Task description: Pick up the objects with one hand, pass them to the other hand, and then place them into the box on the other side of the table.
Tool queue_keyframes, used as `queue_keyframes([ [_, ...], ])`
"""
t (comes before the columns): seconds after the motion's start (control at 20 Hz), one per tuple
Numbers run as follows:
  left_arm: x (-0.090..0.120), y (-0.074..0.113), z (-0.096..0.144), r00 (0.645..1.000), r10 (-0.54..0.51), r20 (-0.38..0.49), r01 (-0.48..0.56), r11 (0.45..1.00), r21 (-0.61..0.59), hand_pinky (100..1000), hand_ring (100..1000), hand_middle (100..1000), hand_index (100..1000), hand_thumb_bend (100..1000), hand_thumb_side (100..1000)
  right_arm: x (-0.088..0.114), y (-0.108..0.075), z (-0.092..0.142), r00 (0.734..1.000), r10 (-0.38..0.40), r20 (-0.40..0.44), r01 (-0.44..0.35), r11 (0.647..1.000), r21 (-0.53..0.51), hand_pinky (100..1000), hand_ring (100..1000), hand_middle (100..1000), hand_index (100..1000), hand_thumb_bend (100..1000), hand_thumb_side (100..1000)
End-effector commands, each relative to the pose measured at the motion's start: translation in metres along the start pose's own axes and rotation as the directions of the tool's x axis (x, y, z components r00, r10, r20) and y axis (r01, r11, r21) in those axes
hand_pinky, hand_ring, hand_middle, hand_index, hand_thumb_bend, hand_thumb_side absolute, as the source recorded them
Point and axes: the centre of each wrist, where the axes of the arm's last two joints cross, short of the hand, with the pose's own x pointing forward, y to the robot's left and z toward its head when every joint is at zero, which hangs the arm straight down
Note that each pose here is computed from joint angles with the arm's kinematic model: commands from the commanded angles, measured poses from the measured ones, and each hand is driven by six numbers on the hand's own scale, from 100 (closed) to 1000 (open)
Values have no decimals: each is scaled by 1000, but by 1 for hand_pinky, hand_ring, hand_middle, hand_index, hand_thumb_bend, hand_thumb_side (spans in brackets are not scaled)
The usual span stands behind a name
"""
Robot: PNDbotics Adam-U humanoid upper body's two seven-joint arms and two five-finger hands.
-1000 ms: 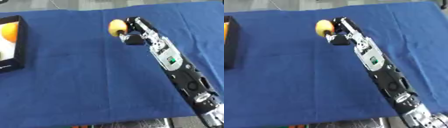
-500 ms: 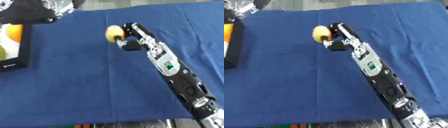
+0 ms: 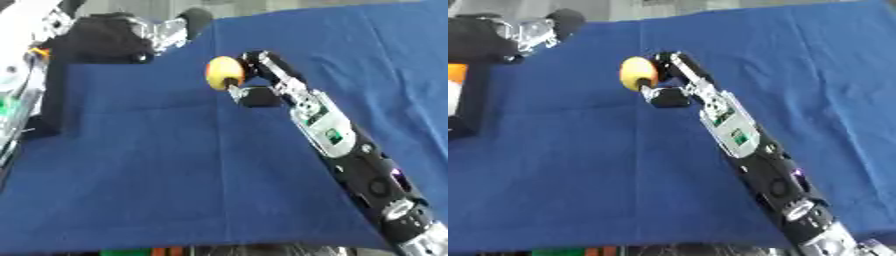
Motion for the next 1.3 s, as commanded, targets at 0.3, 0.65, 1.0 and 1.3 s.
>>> queue_keyframes([
  [0.3, 0, -6, -14, 996, -89, -11, 87, 993, -74, 737, 787, 760, 736, 519, 587, 6, 1, -3, 998, 5, 55, -4, 1000, -12, 706, 639, 432, 445, 100, 100],
  [0.65, -13, -19, -20, 988, -145, -51, 137, 982, -126, 740, 786, 759, 745, 518, 583, 8, 1, -2, 996, 13, 89, -12, 1000, -18, 706, 635, 432, 445, 100, 100],
  [1.0, -20, -26, -30, 980, -190, -65, 170, 957, -233, 750, 791, 763, 760, 525, 575, 3, 3, 0, 995, 17, 95, -14, 999, -30, 706, 637, 432, 444, 100, 100],
  [1.3, -21, -30, -40, 976, -208, -61, 181, 936, -301, 752, 791, 764, 763, 541, 572, 0, -2, 6, 994, 25, 109, -21, 999, -33, 704, 635, 429, 442, 100, 100],
])
